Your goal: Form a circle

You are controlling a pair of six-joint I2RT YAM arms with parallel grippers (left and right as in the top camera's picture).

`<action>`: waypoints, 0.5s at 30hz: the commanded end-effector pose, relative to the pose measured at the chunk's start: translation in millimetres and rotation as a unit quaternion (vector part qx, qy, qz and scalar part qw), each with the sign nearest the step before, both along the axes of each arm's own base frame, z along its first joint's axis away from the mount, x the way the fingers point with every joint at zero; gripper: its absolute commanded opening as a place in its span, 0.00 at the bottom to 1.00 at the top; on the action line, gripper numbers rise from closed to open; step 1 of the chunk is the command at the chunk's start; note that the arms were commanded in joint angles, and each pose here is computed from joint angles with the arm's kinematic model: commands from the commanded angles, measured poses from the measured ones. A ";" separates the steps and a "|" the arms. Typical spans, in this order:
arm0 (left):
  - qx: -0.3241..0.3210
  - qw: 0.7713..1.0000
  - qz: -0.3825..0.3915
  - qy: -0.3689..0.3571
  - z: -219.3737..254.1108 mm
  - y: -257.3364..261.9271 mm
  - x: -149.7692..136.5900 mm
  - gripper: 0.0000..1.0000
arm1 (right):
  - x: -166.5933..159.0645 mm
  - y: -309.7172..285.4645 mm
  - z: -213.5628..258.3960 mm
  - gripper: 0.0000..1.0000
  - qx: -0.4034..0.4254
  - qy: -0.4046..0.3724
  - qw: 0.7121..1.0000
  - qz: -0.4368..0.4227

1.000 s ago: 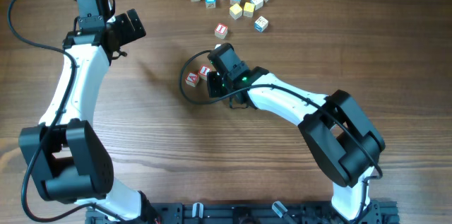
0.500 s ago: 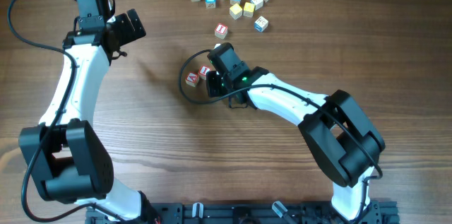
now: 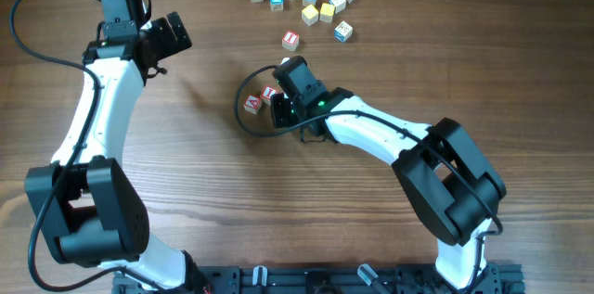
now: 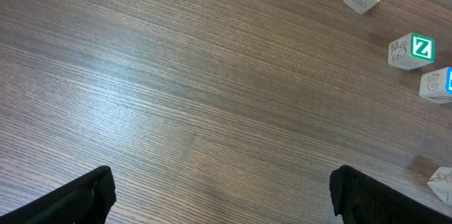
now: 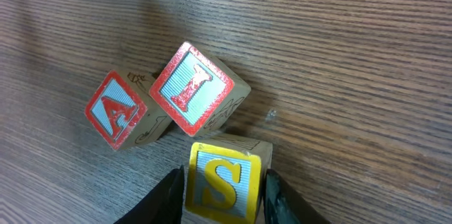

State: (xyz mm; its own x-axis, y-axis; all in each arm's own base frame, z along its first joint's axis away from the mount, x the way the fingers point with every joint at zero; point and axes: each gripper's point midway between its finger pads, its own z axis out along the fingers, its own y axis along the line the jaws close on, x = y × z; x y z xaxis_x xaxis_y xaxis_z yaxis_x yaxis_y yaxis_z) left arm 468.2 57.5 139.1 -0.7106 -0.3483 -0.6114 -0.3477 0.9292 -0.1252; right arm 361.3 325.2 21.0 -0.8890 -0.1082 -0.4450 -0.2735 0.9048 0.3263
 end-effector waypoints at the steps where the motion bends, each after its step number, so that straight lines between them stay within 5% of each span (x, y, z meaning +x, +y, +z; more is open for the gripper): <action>1: -0.002 1.000 0.004 -0.008 6.1 0.5 0.8 1.00 | -4.2 2.1 -8.3 0.41 0.000 0.012 1.000 0.004; 6: -0.002 1.000 0.004 -0.008 6.1 0.5 0.8 1.00 | -2.7 2.0 -7.7 0.64 0.000 0.009 1.000 0.003; 15: -0.002 1.000 0.004 -0.008 6.1 0.5 0.8 1.00 | 24.8 -3.3 46.6 0.70 0.021 -0.072 0.997 -0.018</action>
State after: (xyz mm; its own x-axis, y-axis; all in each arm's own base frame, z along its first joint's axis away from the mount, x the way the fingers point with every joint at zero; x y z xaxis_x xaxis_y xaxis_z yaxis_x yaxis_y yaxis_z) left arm 468.3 57.4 139.1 -0.7106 -0.3483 -0.6113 -0.3475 0.9292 -0.1255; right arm 369.3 330.5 29.9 -0.8698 -0.0961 -0.4840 -0.2888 0.8944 0.3415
